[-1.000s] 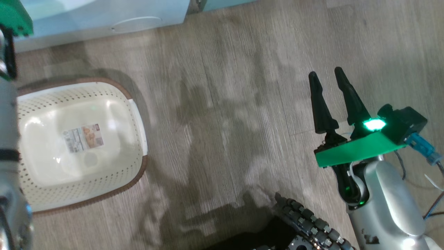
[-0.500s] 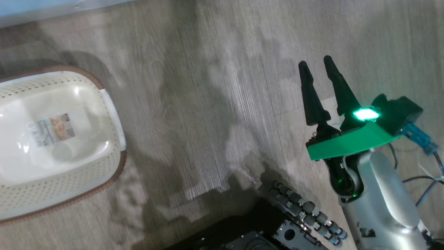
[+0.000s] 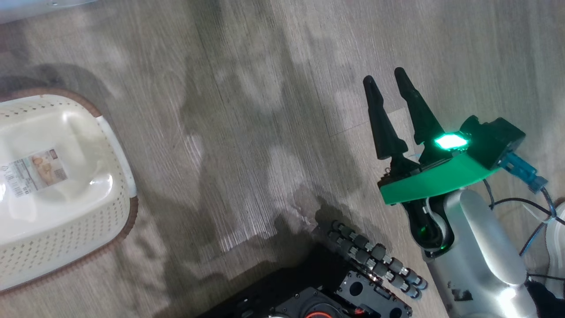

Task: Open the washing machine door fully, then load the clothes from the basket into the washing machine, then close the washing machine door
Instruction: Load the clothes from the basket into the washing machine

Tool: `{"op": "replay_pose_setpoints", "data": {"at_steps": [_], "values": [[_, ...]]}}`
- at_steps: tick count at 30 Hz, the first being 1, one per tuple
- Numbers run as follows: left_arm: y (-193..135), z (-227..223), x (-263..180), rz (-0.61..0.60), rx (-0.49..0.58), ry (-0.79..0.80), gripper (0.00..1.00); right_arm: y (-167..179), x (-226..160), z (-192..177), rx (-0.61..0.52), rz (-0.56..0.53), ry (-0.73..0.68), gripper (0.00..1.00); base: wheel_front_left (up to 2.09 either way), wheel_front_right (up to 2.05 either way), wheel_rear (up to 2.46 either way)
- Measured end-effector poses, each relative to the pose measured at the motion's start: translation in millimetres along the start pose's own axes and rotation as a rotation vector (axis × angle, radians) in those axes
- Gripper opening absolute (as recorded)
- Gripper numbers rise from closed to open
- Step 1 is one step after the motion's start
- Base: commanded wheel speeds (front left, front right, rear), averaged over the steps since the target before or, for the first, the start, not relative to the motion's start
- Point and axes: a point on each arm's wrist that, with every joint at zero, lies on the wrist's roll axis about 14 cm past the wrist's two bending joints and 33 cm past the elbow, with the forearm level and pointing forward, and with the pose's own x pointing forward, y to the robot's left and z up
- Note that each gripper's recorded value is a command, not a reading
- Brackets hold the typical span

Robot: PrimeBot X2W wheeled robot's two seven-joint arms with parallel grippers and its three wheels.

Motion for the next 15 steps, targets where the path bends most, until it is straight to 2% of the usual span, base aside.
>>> {"op": "replay_pose_setpoints", "data": {"at_steps": [2,5,9,15], "values": [[4,-9,1,0.03,-0.061,0.022,0.0,-2,-1,-1,0.002,-0.006,0.002,1.0,0.0,0.0,0.0],[5,-8,4,0.035,-0.07,0.006,0.0,-4,-1,-2,0.0,-0.012,0.006,1.0,0.0,0.0,0.0],[16,-14,6,0.08,-0.164,0.012,0.0,-5,-1,-4,0.003,-0.016,0.012,1.0,0.0,0.0,0.0],[10,-33,4,0.046,-0.108,0.058,0.0,-3,5,0,-0.002,-0.004,0.001,1.0,0.0,0.0,0.0]]}}
